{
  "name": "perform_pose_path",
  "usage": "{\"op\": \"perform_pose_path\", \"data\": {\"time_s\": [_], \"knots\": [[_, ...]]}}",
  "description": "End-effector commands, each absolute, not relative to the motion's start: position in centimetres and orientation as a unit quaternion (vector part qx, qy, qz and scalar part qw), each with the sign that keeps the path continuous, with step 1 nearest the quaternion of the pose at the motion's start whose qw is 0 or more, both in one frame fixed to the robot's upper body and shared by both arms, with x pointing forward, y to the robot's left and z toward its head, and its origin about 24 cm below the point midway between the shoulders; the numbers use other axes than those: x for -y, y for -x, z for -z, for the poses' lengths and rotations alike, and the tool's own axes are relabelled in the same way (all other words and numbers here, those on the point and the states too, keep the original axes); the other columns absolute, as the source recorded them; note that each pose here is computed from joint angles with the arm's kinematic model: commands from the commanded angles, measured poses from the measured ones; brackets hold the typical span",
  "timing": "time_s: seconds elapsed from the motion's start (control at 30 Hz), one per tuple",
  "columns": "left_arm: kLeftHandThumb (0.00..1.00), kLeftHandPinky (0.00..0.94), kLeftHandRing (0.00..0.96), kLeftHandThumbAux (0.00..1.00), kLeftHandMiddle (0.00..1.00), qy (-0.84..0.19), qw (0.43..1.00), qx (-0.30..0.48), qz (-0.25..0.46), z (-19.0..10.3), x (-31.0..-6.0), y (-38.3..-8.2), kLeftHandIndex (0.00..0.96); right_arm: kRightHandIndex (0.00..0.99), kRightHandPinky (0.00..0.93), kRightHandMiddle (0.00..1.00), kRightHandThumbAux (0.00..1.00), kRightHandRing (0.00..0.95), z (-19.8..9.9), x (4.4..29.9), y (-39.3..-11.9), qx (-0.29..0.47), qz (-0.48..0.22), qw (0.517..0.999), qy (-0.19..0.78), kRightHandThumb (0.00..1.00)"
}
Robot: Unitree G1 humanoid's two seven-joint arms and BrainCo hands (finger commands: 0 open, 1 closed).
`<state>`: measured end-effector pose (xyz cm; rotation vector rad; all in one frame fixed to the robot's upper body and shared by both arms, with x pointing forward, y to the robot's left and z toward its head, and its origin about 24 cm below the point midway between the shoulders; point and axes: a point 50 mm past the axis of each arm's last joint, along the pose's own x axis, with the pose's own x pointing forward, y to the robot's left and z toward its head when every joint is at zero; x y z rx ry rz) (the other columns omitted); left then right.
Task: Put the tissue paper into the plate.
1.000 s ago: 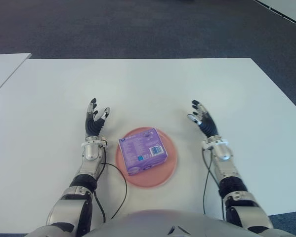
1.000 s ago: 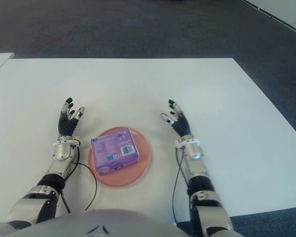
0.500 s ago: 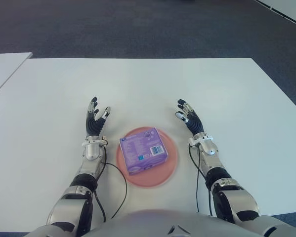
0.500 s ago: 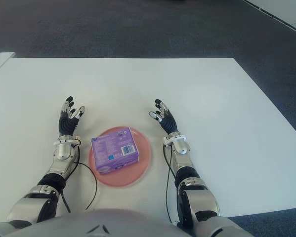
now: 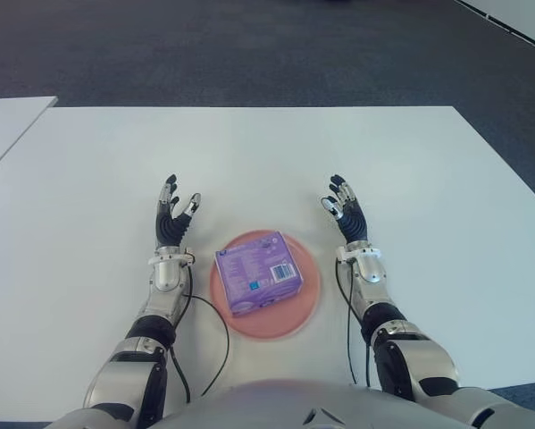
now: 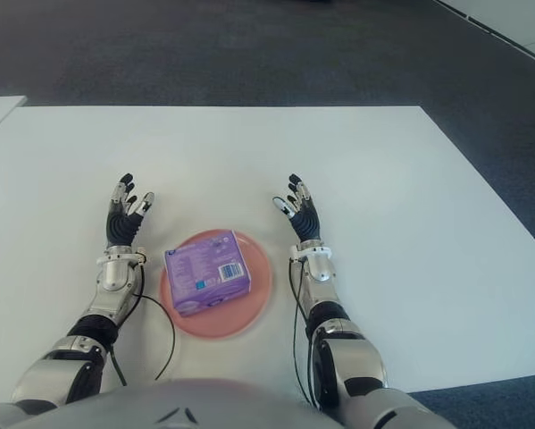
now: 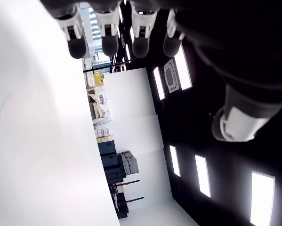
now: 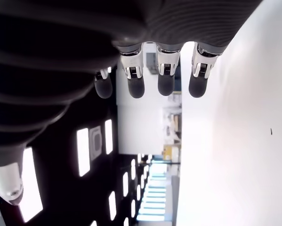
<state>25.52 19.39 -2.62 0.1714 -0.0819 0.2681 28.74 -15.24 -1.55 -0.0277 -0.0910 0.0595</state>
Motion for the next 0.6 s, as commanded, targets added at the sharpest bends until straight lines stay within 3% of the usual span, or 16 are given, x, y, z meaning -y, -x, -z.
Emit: {"op": "perform_pose_path", "data": {"time_s": [0.03, 0.6], "knots": [[0.000, 0.000, 0.000, 0.532, 0.000, -0.093, 0.986, -0.048, -0.130, 6.53, -19.05, -21.51, 0.018, 0.000, 0.000, 0.000, 0.548, 0.000, 4.62, 14.72, -26.03, -0.015, -0.008, 1.000, 0.003, 0.000], [0.000, 0.000, 0.000, 0.537, 0.000, -0.096, 0.986, -0.041, -0.131, 6.38, -19.29, -21.55, 0.023, 0.000, 0.000, 0.000, 0.695, 0.000, 4.51, 14.68, -25.82, 0.000, 0.011, 1.000, 0.027, 0.000]]}}
